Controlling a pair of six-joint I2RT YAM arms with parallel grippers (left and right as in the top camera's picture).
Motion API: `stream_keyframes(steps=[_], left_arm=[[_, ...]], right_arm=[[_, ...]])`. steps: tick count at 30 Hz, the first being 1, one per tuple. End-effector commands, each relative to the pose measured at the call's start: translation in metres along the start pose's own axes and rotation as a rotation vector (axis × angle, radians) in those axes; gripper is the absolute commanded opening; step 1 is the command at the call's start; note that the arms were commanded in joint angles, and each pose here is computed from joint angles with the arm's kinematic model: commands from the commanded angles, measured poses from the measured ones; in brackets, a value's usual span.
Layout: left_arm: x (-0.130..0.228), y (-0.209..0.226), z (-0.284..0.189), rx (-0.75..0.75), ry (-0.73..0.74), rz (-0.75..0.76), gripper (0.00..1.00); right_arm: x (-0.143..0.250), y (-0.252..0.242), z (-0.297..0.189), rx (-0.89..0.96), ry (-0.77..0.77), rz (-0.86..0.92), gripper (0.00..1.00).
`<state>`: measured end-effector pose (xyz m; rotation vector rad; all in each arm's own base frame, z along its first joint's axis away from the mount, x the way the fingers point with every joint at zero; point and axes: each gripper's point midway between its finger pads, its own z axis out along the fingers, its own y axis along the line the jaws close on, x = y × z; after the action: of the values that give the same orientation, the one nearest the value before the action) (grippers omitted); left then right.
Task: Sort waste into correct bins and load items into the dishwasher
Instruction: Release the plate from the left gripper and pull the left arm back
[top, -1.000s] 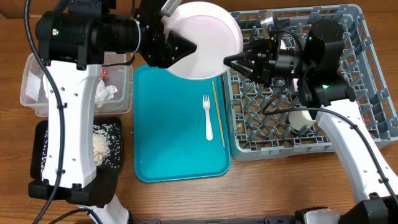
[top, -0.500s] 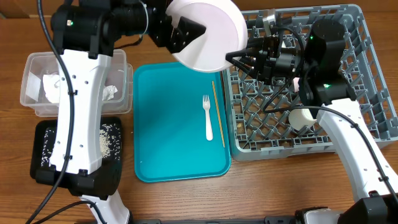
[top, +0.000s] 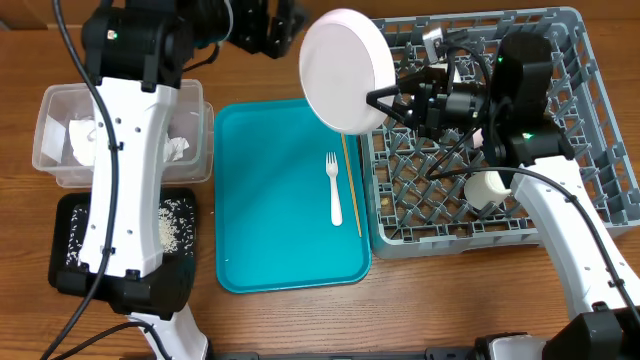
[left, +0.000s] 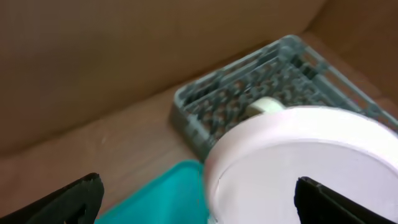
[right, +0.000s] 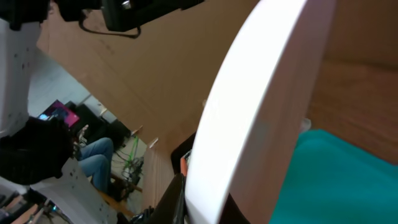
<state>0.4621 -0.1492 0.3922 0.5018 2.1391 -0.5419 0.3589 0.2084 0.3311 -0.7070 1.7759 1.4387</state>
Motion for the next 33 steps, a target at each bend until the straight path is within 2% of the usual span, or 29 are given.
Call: stream_keyframes(steps=[1,8,15,20,25,33], left_arm=[[0.014,0.029,-0.008,-0.112,0.048,-0.101,1.00],[0.060,0.034,-0.017,-0.142,0.227,-0.189,1.00],[0.098,0.020,-0.027,-0.125,0.388,-0.251,1.00],[0.116,0.013,-0.025,-0.110,0.466,-0.269,1.00],[0.131,0.006,-0.014,-0.091,0.524,-0.272,1.00],[0.163,0.008,0.011,-0.076,0.612,-0.296,1.00]], right_arm=[[-0.009,-0.020,-0.004,0.144,-0.039,0.018,0.04],[-0.019,-0.054,-0.038,0.556,-0.059,0.060,0.04],[-0.006,-0.054,-0.069,0.768,0.102,-0.027,0.04],[0.023,-0.066,-0.081,0.836,0.246,-0.053,0.04],[0.054,-0.087,-0.086,0.876,0.366,0.020,0.04],[0.074,-0.112,-0.064,0.781,0.404,0.095,0.04]])
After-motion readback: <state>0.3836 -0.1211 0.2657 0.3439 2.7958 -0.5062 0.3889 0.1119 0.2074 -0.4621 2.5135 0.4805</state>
